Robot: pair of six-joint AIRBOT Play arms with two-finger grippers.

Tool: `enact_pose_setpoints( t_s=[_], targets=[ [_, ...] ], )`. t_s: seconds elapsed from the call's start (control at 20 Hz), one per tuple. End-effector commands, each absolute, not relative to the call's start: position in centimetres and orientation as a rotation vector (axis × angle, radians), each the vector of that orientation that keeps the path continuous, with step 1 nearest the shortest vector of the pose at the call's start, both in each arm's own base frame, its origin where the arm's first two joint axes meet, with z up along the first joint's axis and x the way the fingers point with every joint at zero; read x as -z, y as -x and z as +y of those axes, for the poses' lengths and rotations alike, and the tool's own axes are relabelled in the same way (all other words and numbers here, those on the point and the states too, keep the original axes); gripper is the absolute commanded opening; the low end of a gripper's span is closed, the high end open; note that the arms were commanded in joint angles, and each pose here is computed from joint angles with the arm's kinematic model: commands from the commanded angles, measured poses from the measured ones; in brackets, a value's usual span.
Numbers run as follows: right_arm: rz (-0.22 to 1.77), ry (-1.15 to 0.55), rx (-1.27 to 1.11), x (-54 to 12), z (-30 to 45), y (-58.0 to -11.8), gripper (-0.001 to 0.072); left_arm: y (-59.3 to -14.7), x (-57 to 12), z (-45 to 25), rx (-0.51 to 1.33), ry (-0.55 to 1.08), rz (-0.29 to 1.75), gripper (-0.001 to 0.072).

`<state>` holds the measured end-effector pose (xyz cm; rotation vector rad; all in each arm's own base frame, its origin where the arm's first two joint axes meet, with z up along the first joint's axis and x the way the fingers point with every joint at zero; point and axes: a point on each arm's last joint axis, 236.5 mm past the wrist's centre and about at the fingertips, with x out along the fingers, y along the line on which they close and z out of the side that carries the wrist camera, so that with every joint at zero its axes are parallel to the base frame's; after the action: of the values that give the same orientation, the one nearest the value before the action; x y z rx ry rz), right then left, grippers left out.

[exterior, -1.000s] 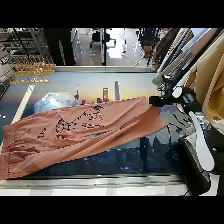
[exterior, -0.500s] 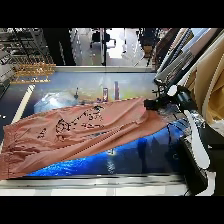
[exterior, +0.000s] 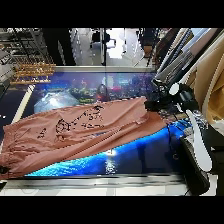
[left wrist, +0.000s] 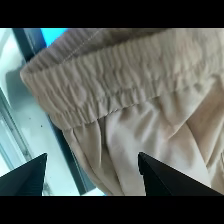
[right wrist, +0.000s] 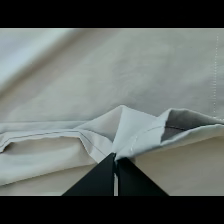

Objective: Fold the clothes and pants, and hang the long-sleeved shirts on hangers.

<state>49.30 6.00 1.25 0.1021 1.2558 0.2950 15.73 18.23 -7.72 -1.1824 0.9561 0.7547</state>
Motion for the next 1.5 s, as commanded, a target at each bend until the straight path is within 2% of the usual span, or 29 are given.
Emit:
enact_pose_setpoints(
  t_s=[0.0,0.05,0.15,0.3,0.4,0.55,0.65,0.7,0.75,0.8,0.85,1.05,1.2,1.35,1.45],
  targets=[
    [1.259,-0.074,-0.302,-1.2,5.8,-49.1,0.0013,-15.4,8.7,18.6,-0.810,1.185,0.905,0.0617],
    [1.259,-0.074,-0.302,-1.2,5.8,-49.1,0.0013,-15.5,8.6,19.4,-0.835,1.175,0.875,0.0609],
    [1.259,-0.072,-0.302,-1.2,5.8,-49.1,0.0013,-15.7,8.3,21.0,-0.873,1.146,0.817,0.0450],
    [1.257,-0.063,-0.307,-1.2,5.7,-49.2,0.0013,-15.6,8.6,21.2,-0.878,1.148,0.819,0.0452],
    [1.258,-0.064,-0.307,-1.2,5.8,-49.1,0.0013,-15.6,9.4,20.8,-0.870,1.171,0.845,0.0514],
    [1.258,-0.064,-0.308,-1.3,5.8,-49.1,0.0013,-15.4,10.6,20.8,-0.878,1.198,0.866,0.0509],
    [1.264,-0.064,-0.309,-1.2,5.8,-49.0,0.0013,-15.4,11.3,21.3,-0.895,1.209,0.859,0.0458],
    [1.269,-0.064,-0.310,-1.2,5.8,-48.9,0.0013,-15.7,11.5,21.4,-0.897,1.231,0.847,0.0456],
    [1.275,-0.063,-0.312,-1.2,5.8,-48.7,0.0013,-16.0,11.6,21.4,-0.894,1.253,0.833,0.0315],
    [1.283,-0.063,-0.314,-1.1,5.8,-48.5,0.0013,-16.5,11.4,21.4,-0.885,1.274,0.808,0.0046],
    [1.290,-0.059,-0.314,-1.2,5.7,-48.3,0.0013,-17.2,10.8,21.7,-0.866,1.282,0.773,0.0012],
    [1.289,0.028,-0.327,-4.0,4.8,-46.4,0.0012,-20.7,5.6,22.8,-0.692,1.219,0.702,0.0011],
    [1.178,0.095,-0.309,-9.4,4.1,-45.4,0.0010,-23.0,-1.5,24.7,-0.563,1.106,0.679,0.0009],
    [0.997,0.155,-0.212,-13.7,2.1,-47.4,0.0009,-24.7,-8.6,27.7,-0.529,0.963,0.606,0.0009],
    [0.937,0.143,-0.173,-13.5,1.6,-49.6,0.0008,-26.4,-10.7,29.2,-0.523,0.941,0.577,0.0008]
  ],
)
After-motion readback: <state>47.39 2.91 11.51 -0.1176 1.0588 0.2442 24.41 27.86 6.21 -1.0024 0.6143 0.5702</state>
